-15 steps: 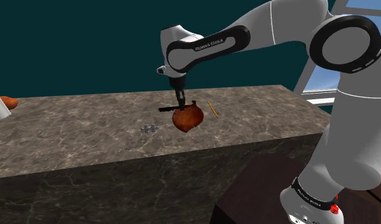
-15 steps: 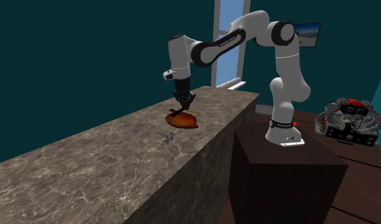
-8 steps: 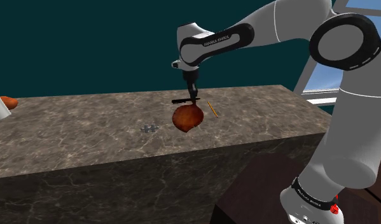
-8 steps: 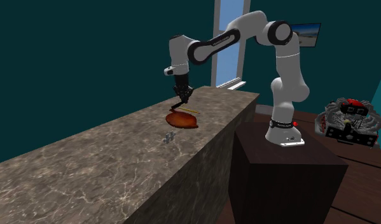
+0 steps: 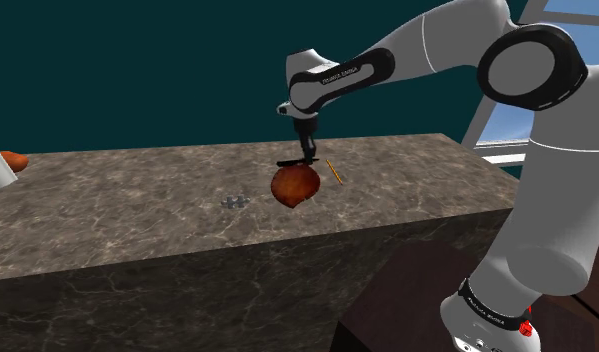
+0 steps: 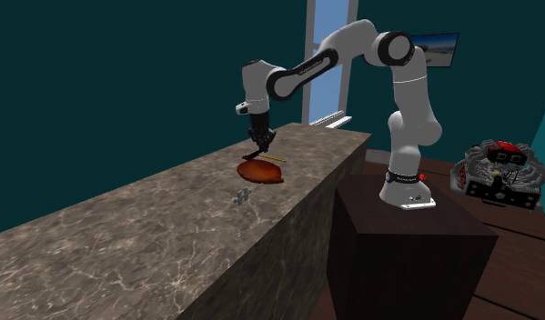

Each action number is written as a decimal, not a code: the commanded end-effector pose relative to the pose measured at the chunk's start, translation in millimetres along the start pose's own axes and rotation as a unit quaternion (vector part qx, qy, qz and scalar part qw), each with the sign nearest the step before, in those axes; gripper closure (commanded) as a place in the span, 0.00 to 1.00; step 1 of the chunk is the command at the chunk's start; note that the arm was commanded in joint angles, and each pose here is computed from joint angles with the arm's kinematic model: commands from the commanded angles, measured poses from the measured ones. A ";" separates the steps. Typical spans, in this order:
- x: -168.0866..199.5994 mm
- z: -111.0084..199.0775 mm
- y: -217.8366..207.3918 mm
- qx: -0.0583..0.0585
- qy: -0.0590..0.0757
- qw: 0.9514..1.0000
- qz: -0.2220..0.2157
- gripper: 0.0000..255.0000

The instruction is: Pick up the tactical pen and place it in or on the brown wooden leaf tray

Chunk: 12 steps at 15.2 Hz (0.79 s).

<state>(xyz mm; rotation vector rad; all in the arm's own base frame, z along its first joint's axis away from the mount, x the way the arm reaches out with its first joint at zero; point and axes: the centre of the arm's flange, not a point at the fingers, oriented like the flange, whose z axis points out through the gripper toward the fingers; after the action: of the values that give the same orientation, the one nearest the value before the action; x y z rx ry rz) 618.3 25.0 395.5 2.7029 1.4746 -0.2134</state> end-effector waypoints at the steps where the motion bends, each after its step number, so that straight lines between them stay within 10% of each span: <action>1: 1.8 10.3 -0.2 0.000 0.000 1.000 0.000 1.00; 12: 7.6 49.1 0.5 0.000 0.000 1.000 0.000 1.00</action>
<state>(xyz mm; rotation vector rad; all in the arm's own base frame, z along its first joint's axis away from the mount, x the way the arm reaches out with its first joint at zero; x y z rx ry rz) 618.2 25.5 346.2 2.7028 1.4747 -0.2131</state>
